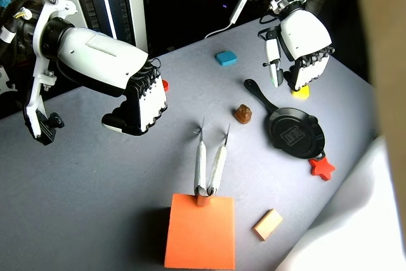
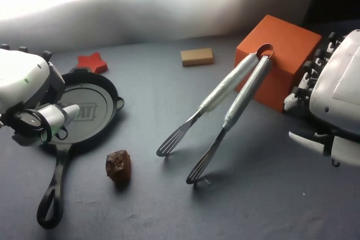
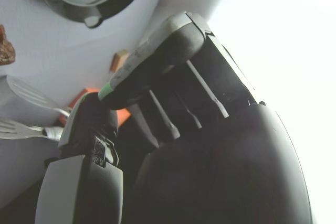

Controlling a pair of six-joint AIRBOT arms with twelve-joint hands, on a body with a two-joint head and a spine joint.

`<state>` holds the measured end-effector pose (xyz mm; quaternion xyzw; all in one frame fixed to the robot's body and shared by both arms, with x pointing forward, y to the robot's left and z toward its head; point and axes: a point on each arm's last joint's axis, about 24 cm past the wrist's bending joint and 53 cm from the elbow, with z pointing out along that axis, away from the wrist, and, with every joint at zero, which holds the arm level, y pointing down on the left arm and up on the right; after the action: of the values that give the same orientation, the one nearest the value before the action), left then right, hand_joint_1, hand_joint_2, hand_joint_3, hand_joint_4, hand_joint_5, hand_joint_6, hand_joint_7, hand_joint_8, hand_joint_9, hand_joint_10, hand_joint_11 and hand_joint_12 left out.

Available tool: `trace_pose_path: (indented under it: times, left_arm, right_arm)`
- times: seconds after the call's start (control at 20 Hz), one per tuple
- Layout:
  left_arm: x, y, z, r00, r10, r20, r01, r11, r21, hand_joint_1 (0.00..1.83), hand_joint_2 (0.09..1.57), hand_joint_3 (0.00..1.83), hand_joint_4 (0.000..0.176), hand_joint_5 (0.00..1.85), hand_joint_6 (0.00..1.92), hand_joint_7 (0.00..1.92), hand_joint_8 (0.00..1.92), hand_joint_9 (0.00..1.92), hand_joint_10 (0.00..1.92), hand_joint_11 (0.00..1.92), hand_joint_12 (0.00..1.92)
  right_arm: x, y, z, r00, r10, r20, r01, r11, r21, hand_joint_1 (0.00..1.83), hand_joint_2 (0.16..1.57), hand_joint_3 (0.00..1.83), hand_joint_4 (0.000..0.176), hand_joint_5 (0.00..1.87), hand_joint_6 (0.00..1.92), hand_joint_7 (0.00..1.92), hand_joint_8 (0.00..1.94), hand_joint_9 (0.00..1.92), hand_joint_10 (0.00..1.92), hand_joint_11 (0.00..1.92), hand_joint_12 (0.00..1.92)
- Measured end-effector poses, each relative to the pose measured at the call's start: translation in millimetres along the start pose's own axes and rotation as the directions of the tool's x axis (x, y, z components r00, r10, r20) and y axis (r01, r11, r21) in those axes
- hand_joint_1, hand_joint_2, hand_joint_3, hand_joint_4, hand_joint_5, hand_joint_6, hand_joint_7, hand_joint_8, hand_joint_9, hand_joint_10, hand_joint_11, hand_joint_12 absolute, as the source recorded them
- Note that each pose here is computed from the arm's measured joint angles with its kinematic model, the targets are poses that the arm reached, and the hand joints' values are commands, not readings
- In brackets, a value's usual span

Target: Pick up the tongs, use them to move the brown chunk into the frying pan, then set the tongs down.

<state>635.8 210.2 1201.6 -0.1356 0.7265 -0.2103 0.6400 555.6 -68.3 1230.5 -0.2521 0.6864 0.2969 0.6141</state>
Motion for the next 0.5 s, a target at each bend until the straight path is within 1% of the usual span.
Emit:
trace_pose_path:
  times: [0.05, 0.1, 0.15, 0.25, 0.3, 0.35, 0.4, 0.45, 0.5]
  left_arm:
    - [0.9, -1.3, -0.9, 1.0000, -0.001, -0.002, 0.001, 1.0000, 0.002, 0.24, 1.31, 0.01, 0.004, 0.21, 0.02, 0.32, 0.01, 0.37, 0.06, 0.00, 1.12]
    - [3.3, -2.9, -1.9, 0.9999, -0.005, -0.009, 0.005, 1.0000, 0.004, 0.25, 1.31, 0.00, 0.001, 0.20, 0.00, 0.33, 0.00, 0.37, 0.04, 0.00, 1.10]
    - [4.1, -4.5, -2.3, 0.9999, -0.003, -0.012, 0.004, 1.0000, 0.009, 0.23, 1.32, 0.00, 0.000, 0.18, 0.00, 0.29, 0.00, 0.33, 0.02, 0.00, 1.03]
    - [1.6, -6.0, -2.2, 1.0000, 0.006, -0.002, -0.006, 0.9999, 0.014, 0.16, 1.30, 0.00, 0.000, 0.16, 0.00, 0.21, 0.00, 0.21, 0.00, 0.00, 0.83]
    - [2.4, -4.8, -2.2, 1.0000, 0.005, -0.005, -0.005, 0.9999, 0.010, 0.05, 1.28, 0.00, 0.000, 0.10, 0.00, 0.13, 0.00, 0.12, 0.00, 0.00, 0.60]
    - [4.1, -3.0, -2.4, 0.9999, 0.005, -0.010, -0.005, 1.0000, 0.004, 0.01, 1.27, 0.00, 0.000, 0.07, 0.00, 0.09, 0.00, 0.08, 0.00, 0.00, 0.45]
    - [5.0, -2.3, -2.6, 0.9999, 0.007, -0.013, -0.007, 1.0000, 0.003, 0.00, 1.25, 0.00, 0.000, 0.04, 0.00, 0.07, 0.01, 0.05, 0.00, 0.00, 0.35]
    - [5.9, -3.4, -3.3, 0.9998, 0.013, -0.014, -0.013, 0.9999, 0.007, 0.00, 1.22, 0.00, 0.000, 0.02, 0.00, 0.05, 0.00, 0.03, 0.00, 0.00, 0.28]
    - [6.2, -4.0, -4.2, 0.9999, 0.010, -0.013, -0.009, 0.9999, 0.006, 0.00, 1.19, 0.00, 0.000, 0.01, 0.00, 0.04, 0.00, 0.03, 0.00, 0.00, 0.24]
  right_arm:
    - [-0.1, 0.0, 0.0, 1.000, -0.003, 0.000, 0.003, 1.000, 0.000, 0.20, 1.17, 0.02, 0.000, 0.31, 0.08, 0.38, 0.01, 0.31, 0.11, 0.00, 1.01]
    - [0.9, -0.7, 0.1, 1.000, 0.000, -0.004, 0.000, 1.000, 0.002, 0.15, 1.17, 0.00, 0.000, 0.28, 0.03, 0.35, 0.00, 0.30, 0.06, 0.00, 0.94]
    - [1.1, 0.4, 0.5, 1.000, -0.002, -0.004, 0.002, 1.000, -0.001, 0.12, 1.17, 0.00, 0.000, 0.27, 0.02, 0.34, 0.00, 0.29, 0.05, 0.00, 0.88]
    - [0.3, 1.3, 0.7, 1.000, -0.004, 0.000, 0.004, 1.000, -0.003, 0.10, 1.15, 0.00, 0.000, 0.26, 0.01, 0.31, 0.00, 0.28, 0.03, 0.00, 0.85]
    - [0.4, 1.2, 0.7, 1.000, -0.003, 0.000, 0.003, 1.000, -0.003, 0.08, 1.14, 0.00, 0.000, 0.23, 0.01, 0.26, 0.00, 0.24, 0.01, 0.00, 0.72]
    - [0.6, 1.1, 0.7, 1.000, -0.005, -0.001, 0.005, 1.000, -0.003, 0.07, 1.14, 0.00, 0.000, 0.19, 0.01, 0.23, 0.00, 0.21, 0.01, 0.00, 0.61]
    - [0.5, 1.1, 0.7, 1.000, -0.013, -0.001, 0.013, 1.000, -0.003, 0.12, 1.11, 0.00, 0.000, 0.18, 0.00, 0.20, 0.00, 0.18, 0.00, 0.00, 0.53]
    - [0.5, 2.6, 1.8, 1.000, -0.012, 0.000, 0.012, 1.000, -0.007, 0.18, 1.08, 0.00, 0.000, 0.16, 0.00, 0.18, 0.00, 0.15, 0.00, 0.00, 0.41]
    - [-0.1, 3.3, 2.5, 1.000, -0.012, 0.000, 0.012, 1.000, -0.009, 0.23, 1.06, 0.00, 0.000, 0.14, 0.00, 0.16, 0.00, 0.13, 0.00, 0.00, 0.33]
